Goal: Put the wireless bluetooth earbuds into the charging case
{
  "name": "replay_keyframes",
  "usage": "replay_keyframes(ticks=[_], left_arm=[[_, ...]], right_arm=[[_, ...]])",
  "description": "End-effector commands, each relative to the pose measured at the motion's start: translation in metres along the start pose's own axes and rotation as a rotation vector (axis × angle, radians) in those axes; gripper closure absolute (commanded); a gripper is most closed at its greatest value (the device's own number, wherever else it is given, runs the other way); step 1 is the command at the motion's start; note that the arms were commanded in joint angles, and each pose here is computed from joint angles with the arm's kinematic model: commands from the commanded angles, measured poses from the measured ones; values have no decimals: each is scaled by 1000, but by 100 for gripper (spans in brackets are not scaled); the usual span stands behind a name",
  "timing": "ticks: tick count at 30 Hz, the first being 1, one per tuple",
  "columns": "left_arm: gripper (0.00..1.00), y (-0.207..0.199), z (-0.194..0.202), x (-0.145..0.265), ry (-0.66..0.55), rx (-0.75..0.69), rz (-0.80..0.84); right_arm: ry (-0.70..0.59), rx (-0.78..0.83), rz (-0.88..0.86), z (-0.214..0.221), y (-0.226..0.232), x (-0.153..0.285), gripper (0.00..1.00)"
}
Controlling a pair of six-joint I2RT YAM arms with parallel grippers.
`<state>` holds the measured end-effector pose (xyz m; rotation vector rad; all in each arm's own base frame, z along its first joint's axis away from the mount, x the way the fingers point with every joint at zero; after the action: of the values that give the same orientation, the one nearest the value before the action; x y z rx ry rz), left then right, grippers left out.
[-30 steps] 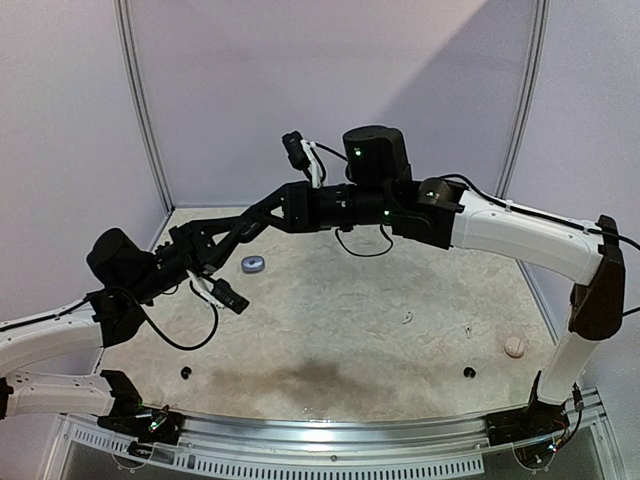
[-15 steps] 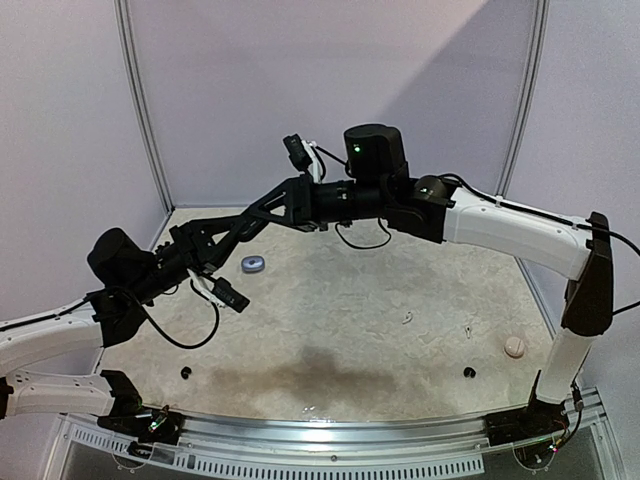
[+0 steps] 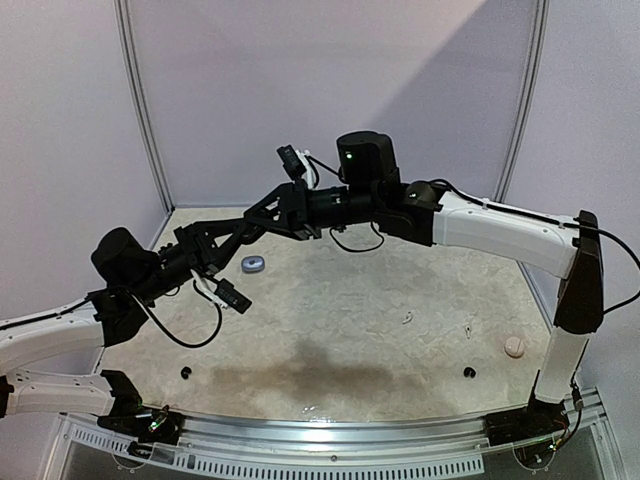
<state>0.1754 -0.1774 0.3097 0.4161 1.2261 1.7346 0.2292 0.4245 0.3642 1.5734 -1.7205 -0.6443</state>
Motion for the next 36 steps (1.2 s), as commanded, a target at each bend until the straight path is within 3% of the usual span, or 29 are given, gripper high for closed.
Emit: replay_keyframes(ticks=[1,10,14,15,19,21,23,26,30,33,36], left_arm=[[100,8,-1,-5,-17,-113,-25],[100,7,0,-4,-11,-109,-12],[98,5,0,-4,-7,-103,3],[89,4,0,-4,-5,-99,11],[33,2,3,-5,36,4,54],[14,3,10,-5,100,174,114],[1,7,17,-3,160,430,254],[1,18,15,11,121,927,531],[1,30,-11,28,-150,1424,772],[7,31,-7,17,-135,1757,786],[17,36,14,3,-172,2078,691]], right_arm=[[68,-30,-21,14,-3,-13,61],[44,-38,-30,11,-4,-6,99],[38,-28,-30,10,-2,-4,100],[34,-20,-23,10,-1,-3,100],[-11,44,30,4,6,8,100],[-55,96,59,1,11,17,100],[-133,168,79,-5,21,30,100],[-245,292,84,-9,38,49,100],[-308,486,83,-1,62,56,100],[-354,598,42,3,71,57,100],[-386,666,8,8,76,55,100]])
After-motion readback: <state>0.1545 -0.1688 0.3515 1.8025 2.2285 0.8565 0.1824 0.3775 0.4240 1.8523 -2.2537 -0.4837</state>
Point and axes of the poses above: each gripper's point midway between its finger pads, its own x axis back along the fingers, its own y axis along the line the jaws close on, z = x × y, the point moved 10 cm from there along x, back along the fingers, and after that the axes turned 4 degrees about x, right-handed, at the moved point
